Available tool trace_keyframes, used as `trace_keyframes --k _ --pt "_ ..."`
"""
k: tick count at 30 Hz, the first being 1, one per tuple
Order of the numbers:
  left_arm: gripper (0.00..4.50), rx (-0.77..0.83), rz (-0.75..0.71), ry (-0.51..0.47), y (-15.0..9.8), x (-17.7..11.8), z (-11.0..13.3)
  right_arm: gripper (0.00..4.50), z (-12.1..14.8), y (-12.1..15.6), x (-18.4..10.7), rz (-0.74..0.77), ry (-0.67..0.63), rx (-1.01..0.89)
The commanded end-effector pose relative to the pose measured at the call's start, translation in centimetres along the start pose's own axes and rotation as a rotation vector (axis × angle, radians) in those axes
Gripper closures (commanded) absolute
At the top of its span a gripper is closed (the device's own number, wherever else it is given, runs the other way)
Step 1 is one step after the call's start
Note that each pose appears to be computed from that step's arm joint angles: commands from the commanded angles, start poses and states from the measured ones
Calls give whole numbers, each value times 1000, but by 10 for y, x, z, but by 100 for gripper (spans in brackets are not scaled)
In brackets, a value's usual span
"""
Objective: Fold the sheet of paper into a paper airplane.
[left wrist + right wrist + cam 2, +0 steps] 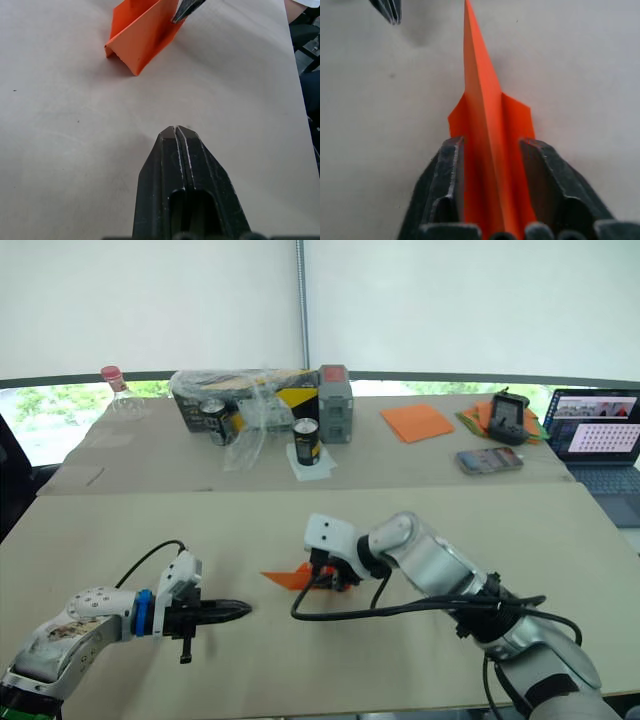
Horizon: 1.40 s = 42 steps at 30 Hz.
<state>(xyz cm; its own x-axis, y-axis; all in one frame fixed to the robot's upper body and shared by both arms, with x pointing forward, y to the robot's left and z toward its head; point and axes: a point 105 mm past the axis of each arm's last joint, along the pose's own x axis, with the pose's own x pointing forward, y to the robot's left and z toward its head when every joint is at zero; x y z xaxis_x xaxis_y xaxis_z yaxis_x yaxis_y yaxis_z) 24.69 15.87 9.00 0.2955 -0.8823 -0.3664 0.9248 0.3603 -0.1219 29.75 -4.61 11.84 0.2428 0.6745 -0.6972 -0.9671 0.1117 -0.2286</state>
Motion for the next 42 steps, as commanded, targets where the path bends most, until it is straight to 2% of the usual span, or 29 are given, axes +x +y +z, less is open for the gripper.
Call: trace_keyframes --k 1,2,3,7,9,11,16,18,20,25,26,28,31,35,39,42 --pt "450 53 -2 -77 1 -2 20 407 6 -1 -4 -8 -26 -28" --pt "450 56 1 -94 1 -2 23 442 6 -2 -6 -10 -29 -23" --pt "450 58 2 -102 2 -3 25 447 6 -2 -7 -11 -31 -20" --pt "450 78 10 -149 4 -4 37 447 9 -12 -27 -55 -69 28" --pt "450 102 18 -191 6 -2 48 447 5 -30 -53 -157 -92 125" --pt "450 117 22 -239 7 1 60 447 -10 -48 -78 -274 -72 205" --pt "450 154 0 -287 6 15 77 447 -81 -94 -146 -663 33 488" --pt "450 156 -9 -308 5 21 82 447 -107 -111 -174 -812 67 541" --pt "450 149 -21 -319 5 27 82 447 -124 -127 -199 -944 59 591" --pt "450 138 -33 -316 3 39 73 447 -159 -151 -236 -1131 75 676" --pt "450 146 -27 -325 3 41 74 447 -163 -153 -238 -1143 59 704" --pt "450 153 -25 -333 3 44 76 447 -175 -155 -243 -1165 124 673" --pt "450 162 -16 -337 5 45 75 447 -186 -155 -239 -1130 112 749" --pt "450 164 -6 -338 7 44 74 447 -192 -154 -230 -1080 92 812" --pt "450 166 -1 -335 6 46 72 447 -203 -151 -216 -1040 160 784" --pt "450 167 -2 -336 6 47 72 447 -203 -152 -209 -1031 139 792"
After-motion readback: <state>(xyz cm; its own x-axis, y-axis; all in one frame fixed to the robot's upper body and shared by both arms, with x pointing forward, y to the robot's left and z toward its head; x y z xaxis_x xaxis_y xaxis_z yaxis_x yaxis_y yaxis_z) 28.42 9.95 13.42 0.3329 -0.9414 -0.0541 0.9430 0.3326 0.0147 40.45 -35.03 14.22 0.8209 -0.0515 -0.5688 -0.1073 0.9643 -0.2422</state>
